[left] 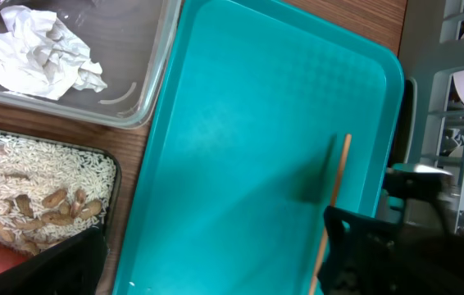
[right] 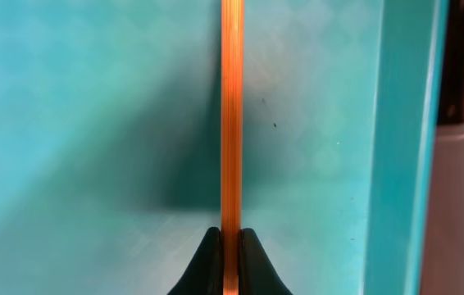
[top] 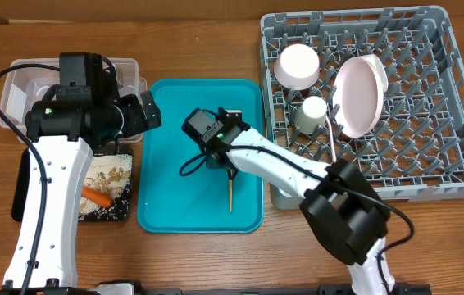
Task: Sort waste into correct bins and load items into the dishwasher
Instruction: 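Close the right gripper on the wooden chopstick and lift it, then carry the chopstick into the rack and insert it upright beside the cup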
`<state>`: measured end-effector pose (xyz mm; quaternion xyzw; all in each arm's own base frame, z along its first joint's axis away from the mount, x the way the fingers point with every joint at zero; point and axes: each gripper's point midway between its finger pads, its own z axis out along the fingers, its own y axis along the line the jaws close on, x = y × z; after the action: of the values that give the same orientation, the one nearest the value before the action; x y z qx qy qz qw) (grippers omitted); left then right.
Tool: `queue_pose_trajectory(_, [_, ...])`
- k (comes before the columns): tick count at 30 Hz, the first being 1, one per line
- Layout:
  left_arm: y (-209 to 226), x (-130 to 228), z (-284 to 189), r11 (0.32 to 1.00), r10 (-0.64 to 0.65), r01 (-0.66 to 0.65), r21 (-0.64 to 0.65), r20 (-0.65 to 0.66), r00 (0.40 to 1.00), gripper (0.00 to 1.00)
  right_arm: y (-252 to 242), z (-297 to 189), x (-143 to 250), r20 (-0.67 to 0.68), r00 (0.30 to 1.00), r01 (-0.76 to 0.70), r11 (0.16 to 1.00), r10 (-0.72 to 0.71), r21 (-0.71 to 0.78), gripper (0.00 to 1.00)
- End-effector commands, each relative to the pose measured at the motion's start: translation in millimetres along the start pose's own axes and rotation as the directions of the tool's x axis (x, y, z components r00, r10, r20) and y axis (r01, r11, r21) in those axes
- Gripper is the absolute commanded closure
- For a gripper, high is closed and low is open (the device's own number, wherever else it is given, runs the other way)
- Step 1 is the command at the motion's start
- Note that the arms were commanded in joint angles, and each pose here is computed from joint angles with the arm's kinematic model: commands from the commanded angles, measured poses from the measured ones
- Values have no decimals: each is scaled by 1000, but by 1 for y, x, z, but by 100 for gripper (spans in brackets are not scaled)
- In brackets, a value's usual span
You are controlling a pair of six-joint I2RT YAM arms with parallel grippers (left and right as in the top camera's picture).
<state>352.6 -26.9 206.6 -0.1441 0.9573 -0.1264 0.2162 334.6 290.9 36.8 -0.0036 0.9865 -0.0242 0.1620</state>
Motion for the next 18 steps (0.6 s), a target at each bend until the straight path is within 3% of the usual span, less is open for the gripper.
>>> queue_pose_trajectory(1, [-7, -7, -13, 1000, 18, -19, 19, 40, 999, 0, 4, -41, -27, 95, 994, 68, 996, -62, -64, 96])
queue_pose_trajectory(6, [-7, -7, -13, 1000, 18, -19, 19, 40, 999, 0, -7, -65, -44, 148, 980, 143, 987, -130, -78, 96])
queue_pose_trajectory(18, [-7, -7, -13, 1000, 18, -19, 19, 40, 999, 0, -106, -112, -91, 205, 976, 76, 997, -72, -11, 96])
